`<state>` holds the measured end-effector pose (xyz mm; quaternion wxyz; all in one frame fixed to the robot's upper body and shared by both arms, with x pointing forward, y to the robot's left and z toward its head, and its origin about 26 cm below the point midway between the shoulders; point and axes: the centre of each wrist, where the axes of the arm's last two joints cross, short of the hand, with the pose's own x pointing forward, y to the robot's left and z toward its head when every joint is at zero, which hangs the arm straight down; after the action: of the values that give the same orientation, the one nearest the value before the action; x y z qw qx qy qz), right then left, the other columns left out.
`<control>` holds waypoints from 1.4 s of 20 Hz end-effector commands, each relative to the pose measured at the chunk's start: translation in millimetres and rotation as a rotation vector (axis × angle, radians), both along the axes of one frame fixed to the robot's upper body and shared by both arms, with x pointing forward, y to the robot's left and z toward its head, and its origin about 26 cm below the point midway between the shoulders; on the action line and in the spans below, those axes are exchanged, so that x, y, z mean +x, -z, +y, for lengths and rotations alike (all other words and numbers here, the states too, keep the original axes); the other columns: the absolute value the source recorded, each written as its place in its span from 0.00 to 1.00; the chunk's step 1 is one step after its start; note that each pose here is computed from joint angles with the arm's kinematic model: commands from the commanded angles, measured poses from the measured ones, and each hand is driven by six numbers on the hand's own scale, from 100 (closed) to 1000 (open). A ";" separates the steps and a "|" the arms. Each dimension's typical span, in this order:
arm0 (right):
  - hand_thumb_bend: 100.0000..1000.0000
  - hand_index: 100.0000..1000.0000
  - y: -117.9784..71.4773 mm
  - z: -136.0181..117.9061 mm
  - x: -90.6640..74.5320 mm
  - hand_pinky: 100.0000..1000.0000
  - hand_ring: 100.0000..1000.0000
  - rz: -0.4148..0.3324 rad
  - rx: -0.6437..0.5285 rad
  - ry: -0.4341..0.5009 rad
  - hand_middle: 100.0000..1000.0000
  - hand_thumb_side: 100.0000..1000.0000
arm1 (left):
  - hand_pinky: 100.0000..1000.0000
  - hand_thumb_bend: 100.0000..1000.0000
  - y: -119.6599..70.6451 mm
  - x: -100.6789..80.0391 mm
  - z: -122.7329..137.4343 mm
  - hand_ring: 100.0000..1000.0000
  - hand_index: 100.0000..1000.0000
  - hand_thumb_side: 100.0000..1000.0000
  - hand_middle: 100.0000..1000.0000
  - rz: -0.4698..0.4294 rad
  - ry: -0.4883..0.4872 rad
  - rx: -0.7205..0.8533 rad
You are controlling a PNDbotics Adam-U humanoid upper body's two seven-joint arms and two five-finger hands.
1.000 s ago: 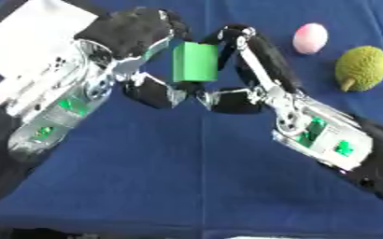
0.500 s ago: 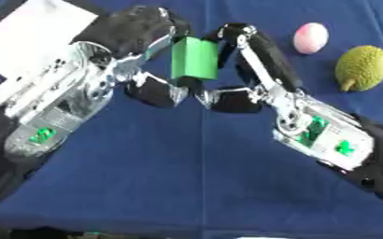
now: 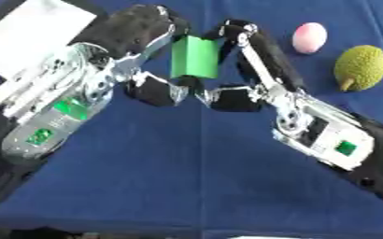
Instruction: Pick up the objects with one hand, pass them to the other hand, and then place them into the box on the other side of the table.
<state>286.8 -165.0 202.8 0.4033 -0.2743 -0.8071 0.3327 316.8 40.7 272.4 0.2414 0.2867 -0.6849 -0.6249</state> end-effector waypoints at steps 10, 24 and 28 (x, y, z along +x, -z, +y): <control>0.68 0.75 -1.9 -4.0 -1.2 0.04 0.66 0.015 -0.116 0.031 0.84 0.15 | 0.73 0.00 -8.6 0.1 2.8 0.60 0.37 0.20 0.44 -0.045 0.003 0.015; 0.68 0.77 -0.4 -11.3 -0.5 0.04 0.68 0.036 -0.157 0.083 0.86 0.16 | 0.74 0.00 -7.1 5.7 17.4 0.62 0.38 0.24 0.45 -0.055 -0.037 0.099; 0.67 0.77 0.8 -12.9 -0.7 0.04 0.68 0.042 -0.168 0.087 0.86 0.17 | 0.74 0.01 -6.8 12.2 26.1 0.63 0.38 0.25 0.45 -0.061 -0.078 0.109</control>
<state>285.8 -173.4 194.7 0.4211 -0.3227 -0.7537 0.3879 326.3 58.0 270.0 0.2313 0.3237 -0.6466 -0.6509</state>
